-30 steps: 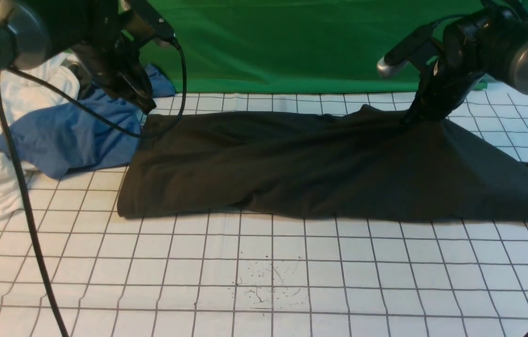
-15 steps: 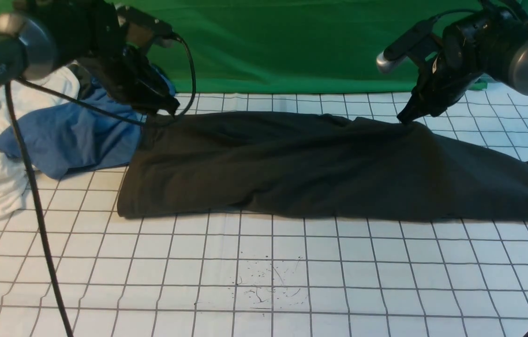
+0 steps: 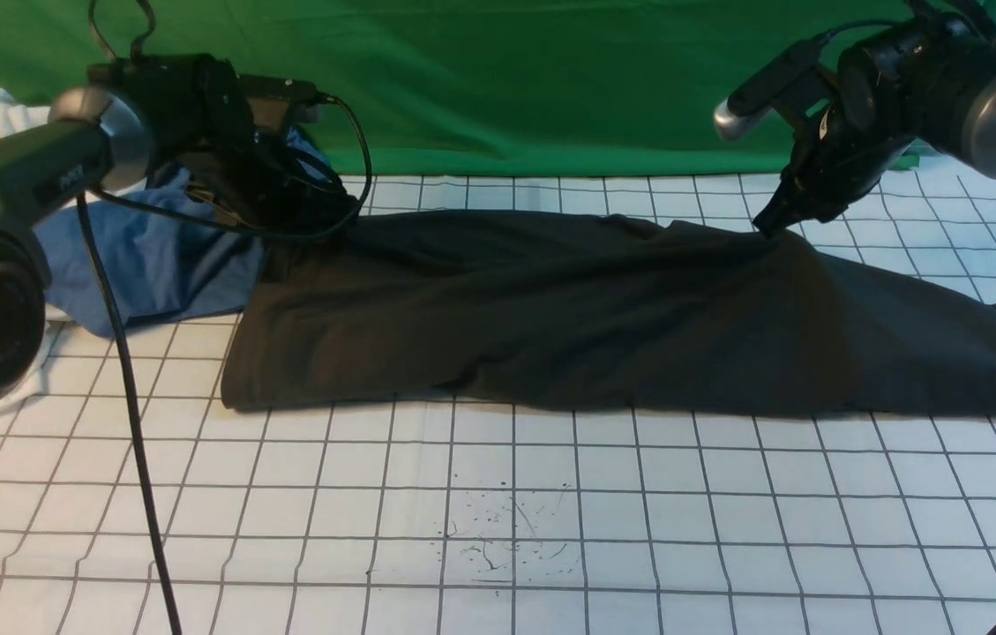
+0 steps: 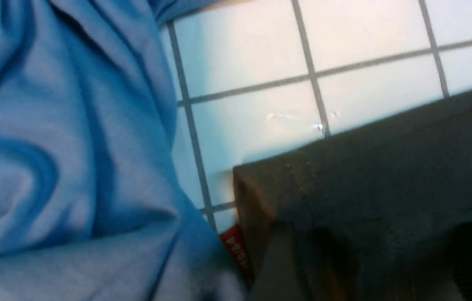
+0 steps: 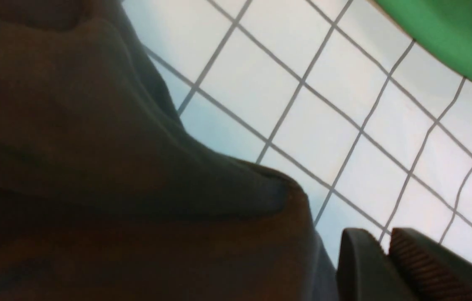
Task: Fold a long-sleeved shirt over a white checkered tablecloth.
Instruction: 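Fold the black garment in half by bringing its near edge over to the far edge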
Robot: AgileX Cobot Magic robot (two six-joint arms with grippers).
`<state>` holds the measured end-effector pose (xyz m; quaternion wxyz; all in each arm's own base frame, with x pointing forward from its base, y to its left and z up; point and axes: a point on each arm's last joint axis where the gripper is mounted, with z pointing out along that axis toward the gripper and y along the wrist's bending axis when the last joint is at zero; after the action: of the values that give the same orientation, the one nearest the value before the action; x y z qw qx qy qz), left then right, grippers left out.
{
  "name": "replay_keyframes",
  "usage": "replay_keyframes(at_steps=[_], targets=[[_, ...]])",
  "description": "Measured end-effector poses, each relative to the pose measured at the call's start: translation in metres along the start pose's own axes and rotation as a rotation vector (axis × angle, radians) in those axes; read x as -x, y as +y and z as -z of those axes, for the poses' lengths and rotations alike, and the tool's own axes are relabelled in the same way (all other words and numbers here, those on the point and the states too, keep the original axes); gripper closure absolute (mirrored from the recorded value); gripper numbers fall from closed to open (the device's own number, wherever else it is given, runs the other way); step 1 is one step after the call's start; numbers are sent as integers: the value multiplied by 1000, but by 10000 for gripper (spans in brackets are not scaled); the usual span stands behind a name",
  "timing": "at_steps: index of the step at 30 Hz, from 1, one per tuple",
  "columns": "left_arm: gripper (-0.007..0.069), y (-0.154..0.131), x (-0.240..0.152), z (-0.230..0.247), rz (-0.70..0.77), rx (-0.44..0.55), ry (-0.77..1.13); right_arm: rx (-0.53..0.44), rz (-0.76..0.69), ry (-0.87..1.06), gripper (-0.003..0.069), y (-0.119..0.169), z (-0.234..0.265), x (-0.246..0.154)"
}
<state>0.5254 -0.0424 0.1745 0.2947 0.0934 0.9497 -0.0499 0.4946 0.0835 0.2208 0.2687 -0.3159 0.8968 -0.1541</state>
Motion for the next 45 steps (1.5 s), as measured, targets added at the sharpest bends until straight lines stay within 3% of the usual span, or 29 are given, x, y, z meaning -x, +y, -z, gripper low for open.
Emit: replay_keyframes(at_steps=[9,16,29,39,45], targets=[[470,-2,2,1,-24,-17,-11,2,0,6,515,0,0,-1],[633,-2,2,1,-44,-17,-11,6,0,17,515,1,0,-2],[646,2,39,47,-122,23,-67,6,1,20,503,1,0,-2],[646,27,45,65,-85,55,-86,6,1,20,491,1,0,-2],[646,42,46,65,-42,73,-129,4,-40,22,426,-1,0,-3]])
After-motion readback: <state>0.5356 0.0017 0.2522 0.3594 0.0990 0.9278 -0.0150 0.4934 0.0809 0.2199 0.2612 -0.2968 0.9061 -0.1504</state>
